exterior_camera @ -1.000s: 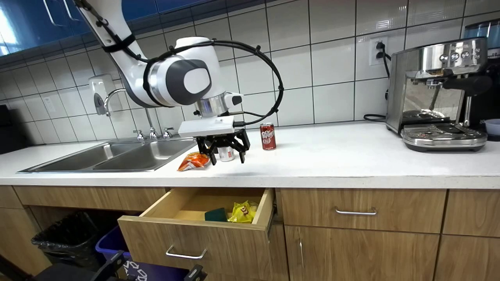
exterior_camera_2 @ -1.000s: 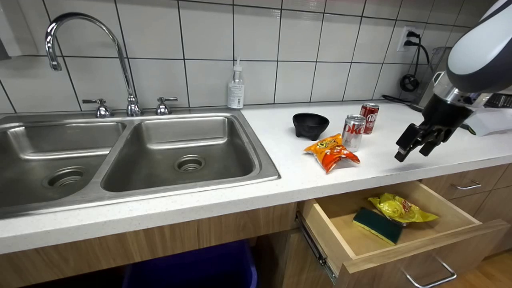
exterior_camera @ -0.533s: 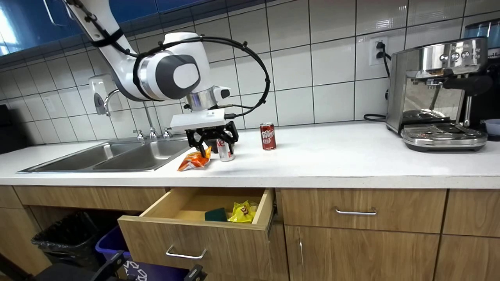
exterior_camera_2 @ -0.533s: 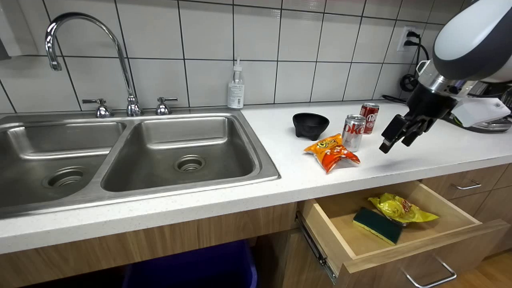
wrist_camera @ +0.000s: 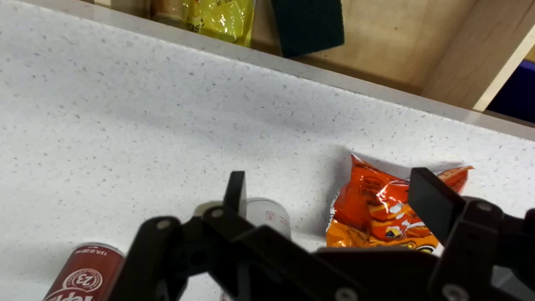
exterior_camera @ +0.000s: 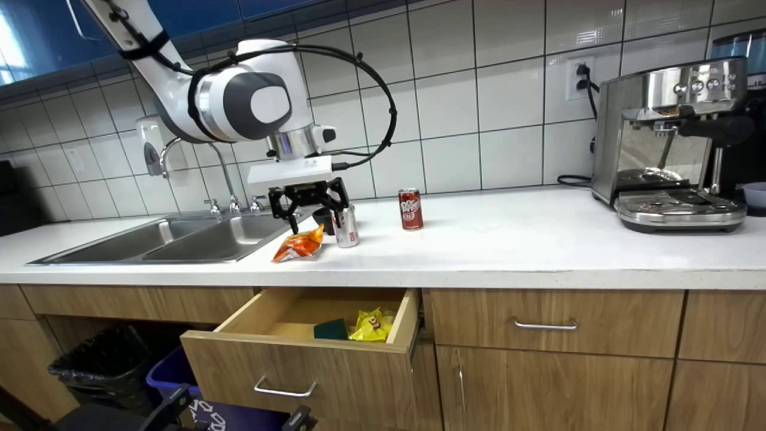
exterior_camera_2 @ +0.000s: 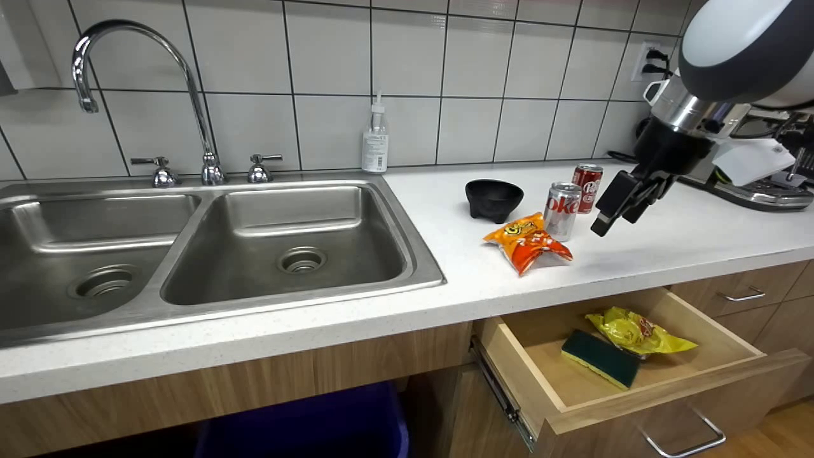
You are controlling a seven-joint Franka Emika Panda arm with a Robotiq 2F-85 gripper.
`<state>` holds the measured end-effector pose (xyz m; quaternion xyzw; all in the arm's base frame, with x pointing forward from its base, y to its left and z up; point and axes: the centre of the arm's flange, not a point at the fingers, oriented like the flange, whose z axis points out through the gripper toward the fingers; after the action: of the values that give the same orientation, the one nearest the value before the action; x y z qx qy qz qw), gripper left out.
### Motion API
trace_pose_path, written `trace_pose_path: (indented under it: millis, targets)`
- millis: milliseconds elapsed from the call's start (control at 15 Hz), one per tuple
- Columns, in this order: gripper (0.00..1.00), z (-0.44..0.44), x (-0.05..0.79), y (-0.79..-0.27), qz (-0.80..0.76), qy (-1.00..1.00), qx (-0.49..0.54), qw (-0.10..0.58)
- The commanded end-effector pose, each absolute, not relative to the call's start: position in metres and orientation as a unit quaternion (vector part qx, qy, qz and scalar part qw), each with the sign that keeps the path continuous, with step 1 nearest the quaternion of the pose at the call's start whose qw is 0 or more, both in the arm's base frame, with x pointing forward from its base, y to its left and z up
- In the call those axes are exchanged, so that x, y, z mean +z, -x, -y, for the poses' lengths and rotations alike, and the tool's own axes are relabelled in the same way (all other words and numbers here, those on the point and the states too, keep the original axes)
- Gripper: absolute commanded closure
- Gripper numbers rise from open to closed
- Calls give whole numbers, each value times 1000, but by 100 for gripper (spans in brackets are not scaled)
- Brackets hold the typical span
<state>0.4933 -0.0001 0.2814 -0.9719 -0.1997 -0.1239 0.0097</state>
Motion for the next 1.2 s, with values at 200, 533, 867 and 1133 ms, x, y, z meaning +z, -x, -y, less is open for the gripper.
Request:
trace_pose_path:
  millis: [200,533,867,1133]
  targets:
    - [0,-18,314,-487,257,961,-104,22]
    - [0,-30,306,-488,254,961,-105,18]
    - [0,-30,306,-488,257,961,-104,16]
    - [0,-48,309,-501,274,954,-118,18]
